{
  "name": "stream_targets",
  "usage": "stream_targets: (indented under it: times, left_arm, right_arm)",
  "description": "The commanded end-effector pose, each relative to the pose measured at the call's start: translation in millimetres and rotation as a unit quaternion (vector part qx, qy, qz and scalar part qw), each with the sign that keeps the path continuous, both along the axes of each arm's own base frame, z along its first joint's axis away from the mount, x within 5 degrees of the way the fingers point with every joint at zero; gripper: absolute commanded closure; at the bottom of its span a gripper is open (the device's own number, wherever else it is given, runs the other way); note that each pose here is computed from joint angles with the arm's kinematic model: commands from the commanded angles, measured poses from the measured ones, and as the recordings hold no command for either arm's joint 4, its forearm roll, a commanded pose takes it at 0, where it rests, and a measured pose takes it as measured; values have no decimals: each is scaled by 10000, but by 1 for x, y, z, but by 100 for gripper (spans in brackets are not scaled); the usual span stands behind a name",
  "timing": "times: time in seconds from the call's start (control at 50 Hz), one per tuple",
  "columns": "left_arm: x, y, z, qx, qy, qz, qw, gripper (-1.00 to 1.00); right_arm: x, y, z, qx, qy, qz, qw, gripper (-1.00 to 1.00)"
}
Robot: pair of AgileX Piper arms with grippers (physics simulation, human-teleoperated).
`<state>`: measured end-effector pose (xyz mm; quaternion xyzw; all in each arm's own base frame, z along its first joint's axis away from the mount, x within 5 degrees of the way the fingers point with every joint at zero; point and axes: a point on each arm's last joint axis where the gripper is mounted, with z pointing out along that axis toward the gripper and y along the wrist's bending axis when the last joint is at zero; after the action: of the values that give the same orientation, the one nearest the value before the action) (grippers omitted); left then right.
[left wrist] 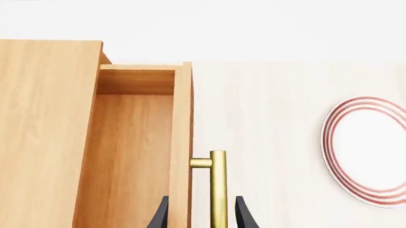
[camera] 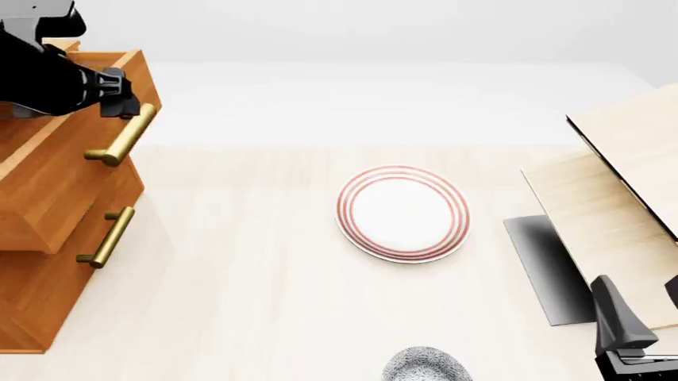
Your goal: Open the top drawer of the cabinet and put the bowl in it.
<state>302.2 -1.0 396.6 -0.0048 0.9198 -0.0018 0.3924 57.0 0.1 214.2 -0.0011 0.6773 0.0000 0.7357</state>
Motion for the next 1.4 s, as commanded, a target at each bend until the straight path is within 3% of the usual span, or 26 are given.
stream_targets:
  times: [0.02, 0.6, 1.18, 1.4]
  left_arm:
    - [-5, -20, 3, -51, 50, -302, 9995, -100]
    - [-4, -53, -7, -150, 304, -714, 9969, -100]
    - [-14, -85, 1, -323, 222, -1101, 9932, -100]
    - [-17, -87, 5, -306, 188, -1170, 9925, -100]
  right_arm:
    - [0, 0, 0, 2, -7, -1, 10000, -100]
    - [0, 0, 0, 4, -3, -4, 10000, -100]
    - [0, 0, 0, 2, -4, -3, 10000, -100]
    - [0, 0, 0, 3, -5, -2, 10000, -100]
